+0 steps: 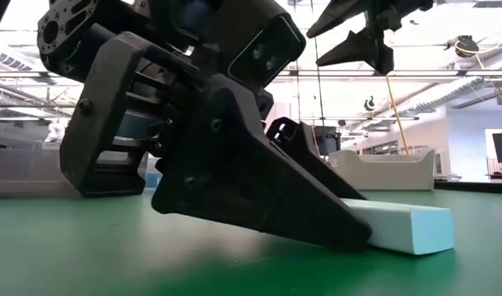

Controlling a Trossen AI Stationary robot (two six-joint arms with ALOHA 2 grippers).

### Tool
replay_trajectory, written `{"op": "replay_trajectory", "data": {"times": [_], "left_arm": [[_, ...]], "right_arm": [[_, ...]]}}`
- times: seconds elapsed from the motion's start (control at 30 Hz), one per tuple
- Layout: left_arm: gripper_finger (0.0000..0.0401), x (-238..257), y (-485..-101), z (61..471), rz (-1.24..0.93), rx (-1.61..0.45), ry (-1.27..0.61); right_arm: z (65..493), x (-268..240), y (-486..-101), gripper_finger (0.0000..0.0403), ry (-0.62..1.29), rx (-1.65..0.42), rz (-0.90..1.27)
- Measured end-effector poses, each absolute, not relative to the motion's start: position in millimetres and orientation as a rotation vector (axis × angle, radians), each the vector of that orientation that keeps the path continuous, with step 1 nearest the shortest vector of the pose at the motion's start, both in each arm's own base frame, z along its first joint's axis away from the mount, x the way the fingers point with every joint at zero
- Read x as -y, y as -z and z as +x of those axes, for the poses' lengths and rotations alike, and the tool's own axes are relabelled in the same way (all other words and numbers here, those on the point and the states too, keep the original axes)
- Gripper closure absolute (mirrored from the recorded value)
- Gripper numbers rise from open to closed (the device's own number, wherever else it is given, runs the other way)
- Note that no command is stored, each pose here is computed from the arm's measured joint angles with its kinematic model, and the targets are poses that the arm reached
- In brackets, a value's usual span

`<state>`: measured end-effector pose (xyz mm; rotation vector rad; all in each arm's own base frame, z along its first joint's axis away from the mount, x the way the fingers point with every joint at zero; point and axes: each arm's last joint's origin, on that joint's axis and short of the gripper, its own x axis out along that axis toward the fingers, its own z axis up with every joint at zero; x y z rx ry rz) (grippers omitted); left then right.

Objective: Sort & place blocks by color
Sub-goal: Put the light blue block into the white bin

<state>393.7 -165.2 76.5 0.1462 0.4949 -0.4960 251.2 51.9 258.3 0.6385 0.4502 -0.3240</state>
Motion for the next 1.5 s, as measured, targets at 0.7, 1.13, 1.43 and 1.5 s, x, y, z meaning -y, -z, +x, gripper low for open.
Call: {"op": "replay_trajectory", "data": {"times": [0.7, 1.13, 1.43, 1.5], "left_arm": [[0.027, 166, -77, 394, 0.094, -0.492, 0.464], [0.027, 155, -131, 398, 0.049, -0.347, 0.407], [0.027, 140, -213, 378, -0.014, -0.309, 0.356], [0.027, 137, -229, 370, -0.021, -0.321, 0.334]], "right_arm": [[251, -52, -258, 0.0195, 0.324, -0.451, 0.638], [251, -52, -258, 0.0195, 0.324, -0.451, 0.638], [251, -52, -258, 0.0195, 0.324, -0.451, 0.638], [251, -52, -258, 0.0195, 0.324, -0.451, 0.638]]}}
